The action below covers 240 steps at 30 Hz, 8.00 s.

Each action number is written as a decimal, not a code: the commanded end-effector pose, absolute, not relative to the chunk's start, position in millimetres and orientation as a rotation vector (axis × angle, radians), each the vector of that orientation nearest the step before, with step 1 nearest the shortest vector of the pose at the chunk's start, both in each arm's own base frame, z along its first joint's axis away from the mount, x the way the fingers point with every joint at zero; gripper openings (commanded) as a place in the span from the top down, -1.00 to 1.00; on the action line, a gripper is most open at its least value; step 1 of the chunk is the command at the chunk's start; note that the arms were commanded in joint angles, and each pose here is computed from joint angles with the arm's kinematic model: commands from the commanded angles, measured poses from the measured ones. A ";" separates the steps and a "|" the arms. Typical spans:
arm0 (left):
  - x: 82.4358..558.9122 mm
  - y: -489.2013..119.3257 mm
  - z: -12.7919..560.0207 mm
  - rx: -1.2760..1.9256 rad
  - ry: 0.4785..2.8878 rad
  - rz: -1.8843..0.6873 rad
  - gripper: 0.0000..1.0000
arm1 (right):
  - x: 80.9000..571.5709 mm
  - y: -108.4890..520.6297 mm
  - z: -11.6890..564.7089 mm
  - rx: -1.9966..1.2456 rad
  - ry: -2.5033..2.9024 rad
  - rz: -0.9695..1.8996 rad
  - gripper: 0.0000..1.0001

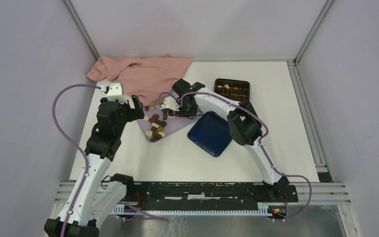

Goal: Pack the chocolate
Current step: Pick up the fake chocolate from the plate, then place the fake chocolate in the packing box, then pick up the fake chocolate from the plate, then place the fake chocolate in the packing box.

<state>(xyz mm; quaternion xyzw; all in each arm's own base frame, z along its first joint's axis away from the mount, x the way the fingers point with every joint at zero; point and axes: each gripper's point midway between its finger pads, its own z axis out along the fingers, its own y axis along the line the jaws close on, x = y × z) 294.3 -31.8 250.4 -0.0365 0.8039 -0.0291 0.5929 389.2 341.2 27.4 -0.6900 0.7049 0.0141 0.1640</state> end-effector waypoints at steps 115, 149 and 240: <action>294.4 -20.6 262.3 -0.084 1.812 0.002 -0.88 | 373.2 225.3 154.0 -1.525 1.980 0.330 0.25; 281.3 3.1 280.3 -0.194 1.718 0.084 -0.90 | 337.5 358.5 48.1 -2.018 1.939 0.088 0.18; 279.1 0.6 283.9 -0.185 1.702 0.066 -0.90 | 435.1 42.5 148.0 -1.144 2.271 -0.198 0.51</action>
